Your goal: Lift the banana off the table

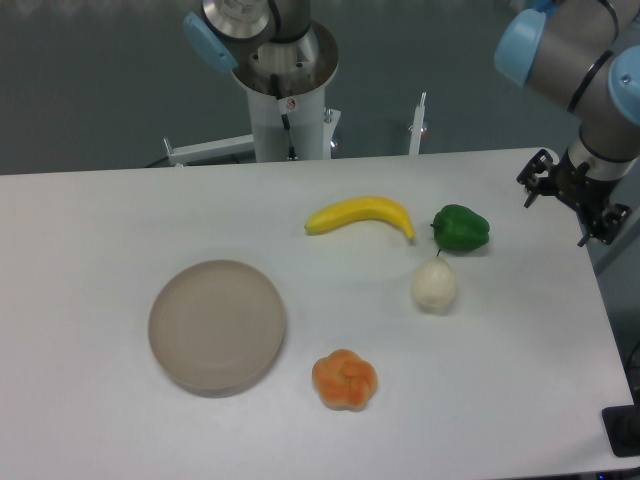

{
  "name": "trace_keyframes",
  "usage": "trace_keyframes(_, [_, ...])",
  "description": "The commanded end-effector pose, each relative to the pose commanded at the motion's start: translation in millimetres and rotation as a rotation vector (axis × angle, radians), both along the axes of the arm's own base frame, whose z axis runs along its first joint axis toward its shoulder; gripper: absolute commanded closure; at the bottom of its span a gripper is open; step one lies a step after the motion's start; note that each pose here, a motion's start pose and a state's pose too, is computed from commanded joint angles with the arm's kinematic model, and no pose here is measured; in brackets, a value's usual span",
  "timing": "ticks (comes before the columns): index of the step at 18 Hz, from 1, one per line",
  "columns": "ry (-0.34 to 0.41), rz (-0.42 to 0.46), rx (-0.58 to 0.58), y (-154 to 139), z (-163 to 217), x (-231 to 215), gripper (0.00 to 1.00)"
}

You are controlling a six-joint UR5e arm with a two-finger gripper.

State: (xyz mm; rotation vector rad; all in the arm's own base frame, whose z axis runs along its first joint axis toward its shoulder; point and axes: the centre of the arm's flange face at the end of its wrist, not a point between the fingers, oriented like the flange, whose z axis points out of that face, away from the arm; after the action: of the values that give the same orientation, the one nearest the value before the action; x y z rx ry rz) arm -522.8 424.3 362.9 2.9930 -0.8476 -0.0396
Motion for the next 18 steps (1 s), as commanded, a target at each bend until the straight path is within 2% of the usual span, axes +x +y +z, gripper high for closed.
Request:
trace_keyframes(3, [0.003,-0.006,0.009,6.8,6.2,9.8,0.00])
trace_keyframes(8, [-0.043,0.018,-0.006,-8.7,-6.4,38.1,0.00])
trace_keyframes(13, [-0.088,0.003,0.025,-42.7,1.7,115.3,0.00])
trace_keyframes(16, [-0.116,-0.007,0.012,-63.7,-11.4,155.2,0.00])
trace_keyframes(18, [-0.137,-0.054,-0.002,-73.9,-25.3,193.4,0.00])
